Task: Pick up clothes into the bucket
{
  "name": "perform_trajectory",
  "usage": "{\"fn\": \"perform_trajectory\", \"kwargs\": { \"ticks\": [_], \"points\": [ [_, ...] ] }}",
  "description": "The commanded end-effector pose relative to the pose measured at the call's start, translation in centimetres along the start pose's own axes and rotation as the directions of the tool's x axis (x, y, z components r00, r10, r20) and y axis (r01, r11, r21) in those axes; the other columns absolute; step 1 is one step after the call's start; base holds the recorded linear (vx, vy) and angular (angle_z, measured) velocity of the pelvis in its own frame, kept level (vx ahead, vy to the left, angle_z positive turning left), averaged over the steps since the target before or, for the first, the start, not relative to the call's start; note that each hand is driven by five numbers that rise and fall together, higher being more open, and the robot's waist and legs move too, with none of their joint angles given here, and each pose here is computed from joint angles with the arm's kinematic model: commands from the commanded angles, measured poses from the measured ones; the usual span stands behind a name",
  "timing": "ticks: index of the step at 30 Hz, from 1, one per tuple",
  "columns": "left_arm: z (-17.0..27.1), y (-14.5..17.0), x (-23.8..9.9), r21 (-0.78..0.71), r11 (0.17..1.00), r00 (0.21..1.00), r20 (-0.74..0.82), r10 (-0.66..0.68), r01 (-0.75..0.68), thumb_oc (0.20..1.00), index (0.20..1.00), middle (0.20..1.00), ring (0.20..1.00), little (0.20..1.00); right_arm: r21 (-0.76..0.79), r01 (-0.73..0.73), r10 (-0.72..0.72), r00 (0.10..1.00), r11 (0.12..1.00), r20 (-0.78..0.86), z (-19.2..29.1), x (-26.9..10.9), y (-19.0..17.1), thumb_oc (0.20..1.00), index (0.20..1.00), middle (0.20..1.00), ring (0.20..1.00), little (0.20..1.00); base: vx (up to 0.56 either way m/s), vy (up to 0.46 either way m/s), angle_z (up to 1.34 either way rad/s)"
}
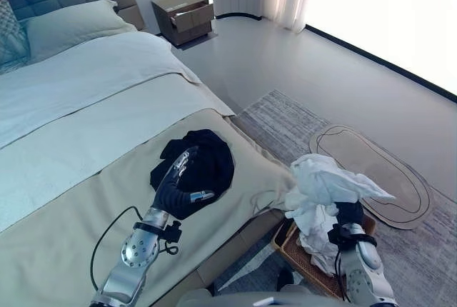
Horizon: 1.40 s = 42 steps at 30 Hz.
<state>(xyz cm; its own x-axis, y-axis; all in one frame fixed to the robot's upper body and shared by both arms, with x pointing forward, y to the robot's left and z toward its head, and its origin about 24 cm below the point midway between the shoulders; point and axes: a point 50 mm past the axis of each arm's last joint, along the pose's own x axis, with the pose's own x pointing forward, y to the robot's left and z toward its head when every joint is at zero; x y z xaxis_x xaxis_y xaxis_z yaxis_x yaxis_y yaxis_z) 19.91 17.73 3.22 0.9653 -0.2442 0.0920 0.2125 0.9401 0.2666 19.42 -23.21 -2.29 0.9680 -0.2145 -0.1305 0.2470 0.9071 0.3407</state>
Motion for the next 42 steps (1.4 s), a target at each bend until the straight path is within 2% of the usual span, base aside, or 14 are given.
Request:
{"fn": "perform_trajectory", "kwargs": {
  "ticks": [1,4,5,7,9,15,17,19,29,33,36,42],
  "points": [
    [-0.5,3.0,-0.8,0.0,0.994,0.994,0.001,0.11,-0.11,1.0,1.0,1.0,1.0,1.0,-0.007,0.044,-0.041,0.964,0.999,0.264,4.8,1.7,0.0,0.2,0.2,0.2,0.2,0.2,-0.03,-0.006,-0.04],
    [-0.8,3.9,-1.5,-0.029,0.984,0.984,-0.013,0.177,-0.177,1.0,1.0,1.0,1.0,1.0,-0.029,0.111,-0.097,0.948,0.993,0.303,5.8,1.9,-1.2,0.2,0.2,0.2,0.2,0.2,-0.13,0.01,-0.07],
    [0.0,4.7,-1.4,-0.048,0.974,0.974,0.036,0.225,-0.223,1.0,1.0,1.0,1.0,1.0,-0.022,0.156,-0.14,0.93,0.987,0.341,6.6,2.4,-1.9,0.2,0.2,0.2,0.2,0.2,-0.2,0.019,-0.12],
    [0.3,5.0,-1.3,-0.056,0.968,0.968,0.052,0.248,-0.245,1.0,1.0,1.0,1.0,1.0,-0.019,0.191,-0.172,0.919,0.981,0.355,6.9,2.8,-2.2,0.2,0.2,0.2,0.2,0.2,-0.19,0.007,-0.1],
    [1.6,5.7,-0.6,-0.054,0.959,0.95,0.133,0.283,-0.278,1.0,1.0,1.0,1.0,1.0,-0.013,0.259,-0.234,0.894,0.966,0.383,7.6,3.8,-2.7,0.2,0.2,0.2,0.2,0.2,-0.23,-0.018,-0.01],
    [4.4,5.0,0.8,-0.121,0.965,0.927,0.274,0.256,-0.231,1.0,1.0,1.0,1.0,1.0,-0.028,0.351,-0.316,0.871,0.936,0.376,8.2,5.9,-3.1,0.2,0.2,0.2,0.2,0.2,-0.14,-0.032,0.07],
    [4.6,5.0,1.0,-0.125,0.966,0.925,0.283,0.255,-0.228,1.0,1.0,1.0,1.0,1.0,-0.021,0.36,-0.325,0.864,0.933,0.385,8.5,6.3,-2.9,0.2,0.2,0.2,0.2,0.2,-0.1,-0.017,0.07],
    [5.1,4.8,1.2,-0.131,0.966,0.919,0.303,0.252,-0.222,1.0,1.0,1.0,1.0,1.0,0.071,0.387,-0.384,0.84,0.919,0.383,8.9,7.3,-2.9,0.2,0.2,0.2,0.2,0.2,-0.11,-0.006,0.07],
    [6.1,4.9,1.8,-0.173,0.958,0.897,0.345,0.276,-0.228,1.0,1.0,1.0,1.0,1.0,0.06,0.483,-0.464,0.789,0.874,0.403,11.6,9.3,-4.2,0.2,0.2,0.2,0.2,0.2,-0.05,0.017,0.01],
    [6.4,4.4,1.9,-0.184,0.966,0.903,0.358,0.239,-0.183,1.0,1.0,1.0,1.0,1.0,0.03,0.55,-0.518,0.765,0.835,0.383,12.6,10.1,-5.4,0.2,0.2,0.2,0.2,0.2,0.01,0.039,0.01],
    [6.6,4.1,2.2,-0.177,0.972,0.908,0.363,0.211,-0.155,1.0,1.0,1.0,1.0,1.0,0.005,0.622,-0.593,0.744,0.783,0.309,12.5,10.6,-6.8,0.2,0.2,0.2,0.2,0.2,0.01,0.042,0.03],
    [7.1,3.9,2.8,-0.178,0.976,0.904,0.384,0.189,-0.129,1.0,1.0,1.0,1.0,1.0,-0.103,0.621,-0.584,0.772,0.777,0.253,12.0,11.1,-7.0,0.2,0.2,0.2,0.2,0.2,0.01,0.006,0.0]
  ]
}}
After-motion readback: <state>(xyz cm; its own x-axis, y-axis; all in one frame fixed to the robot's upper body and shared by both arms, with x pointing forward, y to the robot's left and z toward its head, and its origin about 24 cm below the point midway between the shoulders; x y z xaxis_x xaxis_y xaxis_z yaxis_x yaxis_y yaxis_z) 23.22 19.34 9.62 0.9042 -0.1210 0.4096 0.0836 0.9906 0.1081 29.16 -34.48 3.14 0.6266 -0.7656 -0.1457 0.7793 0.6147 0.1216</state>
